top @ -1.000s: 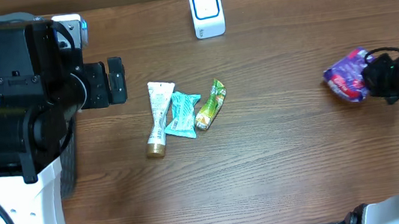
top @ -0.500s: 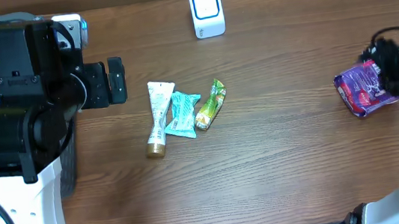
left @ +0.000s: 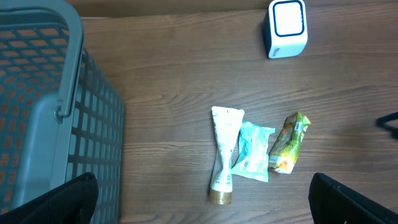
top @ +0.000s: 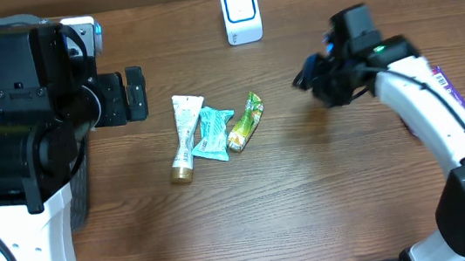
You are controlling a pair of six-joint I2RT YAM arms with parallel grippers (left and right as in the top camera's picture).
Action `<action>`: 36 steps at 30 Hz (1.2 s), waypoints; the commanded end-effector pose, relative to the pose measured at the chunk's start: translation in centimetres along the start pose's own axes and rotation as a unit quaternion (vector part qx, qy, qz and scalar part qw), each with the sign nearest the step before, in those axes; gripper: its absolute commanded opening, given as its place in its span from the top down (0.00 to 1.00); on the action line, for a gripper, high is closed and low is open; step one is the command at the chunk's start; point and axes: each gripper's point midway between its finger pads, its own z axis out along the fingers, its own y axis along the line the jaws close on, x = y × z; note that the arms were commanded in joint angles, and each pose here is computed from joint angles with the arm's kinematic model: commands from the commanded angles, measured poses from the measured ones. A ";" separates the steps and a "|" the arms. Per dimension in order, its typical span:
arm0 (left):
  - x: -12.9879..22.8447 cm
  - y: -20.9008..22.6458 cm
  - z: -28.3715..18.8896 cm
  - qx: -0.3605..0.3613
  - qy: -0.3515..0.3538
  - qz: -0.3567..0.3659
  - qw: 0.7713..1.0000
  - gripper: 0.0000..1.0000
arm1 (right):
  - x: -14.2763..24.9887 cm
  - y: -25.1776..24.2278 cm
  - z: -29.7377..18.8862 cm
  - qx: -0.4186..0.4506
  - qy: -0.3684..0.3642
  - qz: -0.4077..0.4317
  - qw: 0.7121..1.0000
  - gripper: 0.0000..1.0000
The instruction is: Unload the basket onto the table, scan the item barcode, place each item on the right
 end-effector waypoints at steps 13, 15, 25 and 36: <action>-0.2 0.3 -0.2 -0.004 -0.005 0.001 1.000 0.00 | 5.7 5.7 9.1 0.010 -0.019 -0.140 0.990 0.96; -0.2 0.3 -0.2 -0.004 -0.005 0.001 1.000 0.01 | 5.8 5.8 9.6 0.008 -0.020 -0.149 0.989 0.96; -0.2 0.3 -0.2 -0.004 -0.005 0.001 1.000 0.00 | 5.9 5.3 11.7 0.009 -0.008 -0.153 0.988 0.96; -0.2 0.3 -0.2 -0.004 -0.005 0.001 1.000 0.00 | 7.6 1.7 14.5 0.061 0.042 -0.045 0.996 0.96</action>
